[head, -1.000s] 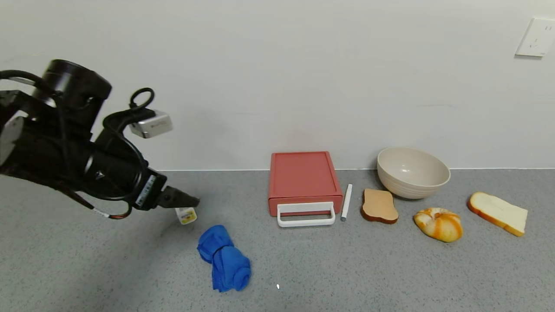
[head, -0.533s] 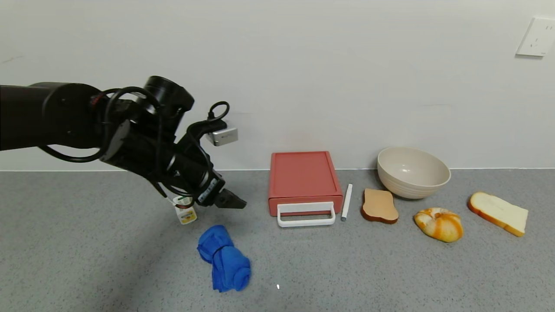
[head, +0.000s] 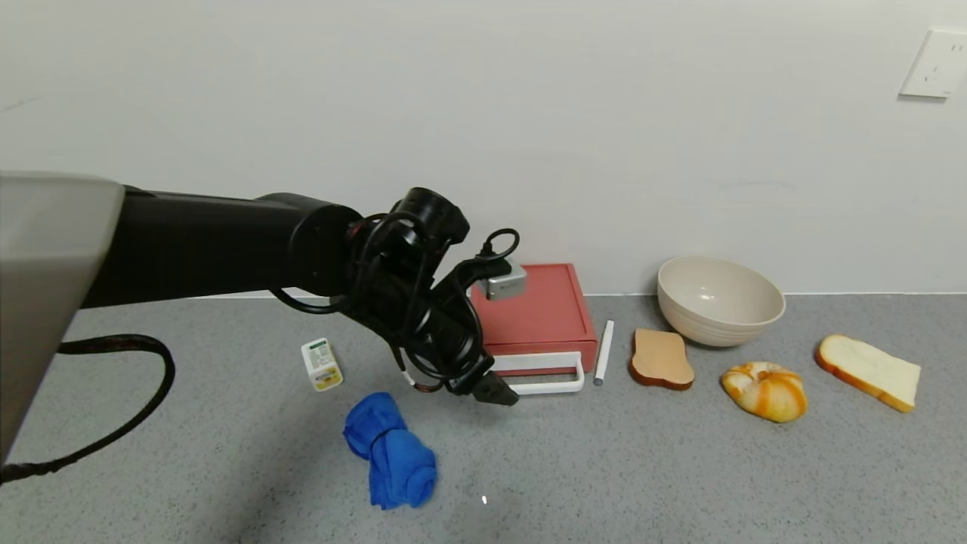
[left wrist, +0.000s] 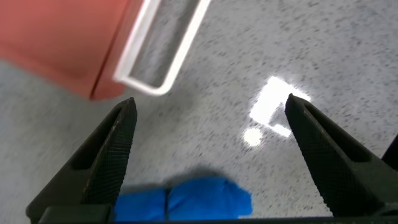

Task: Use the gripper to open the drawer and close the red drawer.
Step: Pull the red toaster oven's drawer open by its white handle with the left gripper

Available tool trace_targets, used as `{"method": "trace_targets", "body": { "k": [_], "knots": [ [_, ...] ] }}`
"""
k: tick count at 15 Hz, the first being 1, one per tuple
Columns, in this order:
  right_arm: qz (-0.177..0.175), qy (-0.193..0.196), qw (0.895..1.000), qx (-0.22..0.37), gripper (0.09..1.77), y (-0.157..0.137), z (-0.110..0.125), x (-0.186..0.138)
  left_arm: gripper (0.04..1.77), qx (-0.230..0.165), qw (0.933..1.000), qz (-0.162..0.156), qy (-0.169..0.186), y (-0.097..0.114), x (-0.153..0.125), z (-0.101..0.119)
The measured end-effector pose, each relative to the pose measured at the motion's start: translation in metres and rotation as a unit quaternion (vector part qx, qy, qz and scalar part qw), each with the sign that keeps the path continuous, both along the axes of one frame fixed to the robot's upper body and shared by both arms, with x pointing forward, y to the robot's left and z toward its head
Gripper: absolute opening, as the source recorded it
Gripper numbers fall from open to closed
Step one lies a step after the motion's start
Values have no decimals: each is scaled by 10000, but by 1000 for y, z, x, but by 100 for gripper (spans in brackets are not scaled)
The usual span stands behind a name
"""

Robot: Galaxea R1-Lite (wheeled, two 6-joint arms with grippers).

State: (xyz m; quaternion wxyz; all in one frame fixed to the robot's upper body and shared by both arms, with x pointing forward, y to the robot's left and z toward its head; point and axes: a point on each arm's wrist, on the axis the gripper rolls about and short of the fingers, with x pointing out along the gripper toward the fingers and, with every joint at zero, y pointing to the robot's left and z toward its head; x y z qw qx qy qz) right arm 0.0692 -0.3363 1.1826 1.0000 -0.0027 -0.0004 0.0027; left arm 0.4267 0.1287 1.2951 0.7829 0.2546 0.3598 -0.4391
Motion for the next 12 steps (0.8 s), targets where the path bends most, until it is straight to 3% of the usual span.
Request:
{"method": "trace_targets", "body": {
  "k": [4, 6, 12],
  "knots": [
    [0, -2, 10000, 0, 171, 0, 0, 0, 172, -233, 9983, -518, 163, -33, -1, -14],
    [0, 0, 10000, 0, 171, 0, 0, 0, 172, -419, 9966, -705, 18, -51, 4, -24],
    [0, 0, 10000, -4, 171, 0, 0, 0, 172, -632, 9933, -968, 23, -76, 18, -61]
  ]
}}
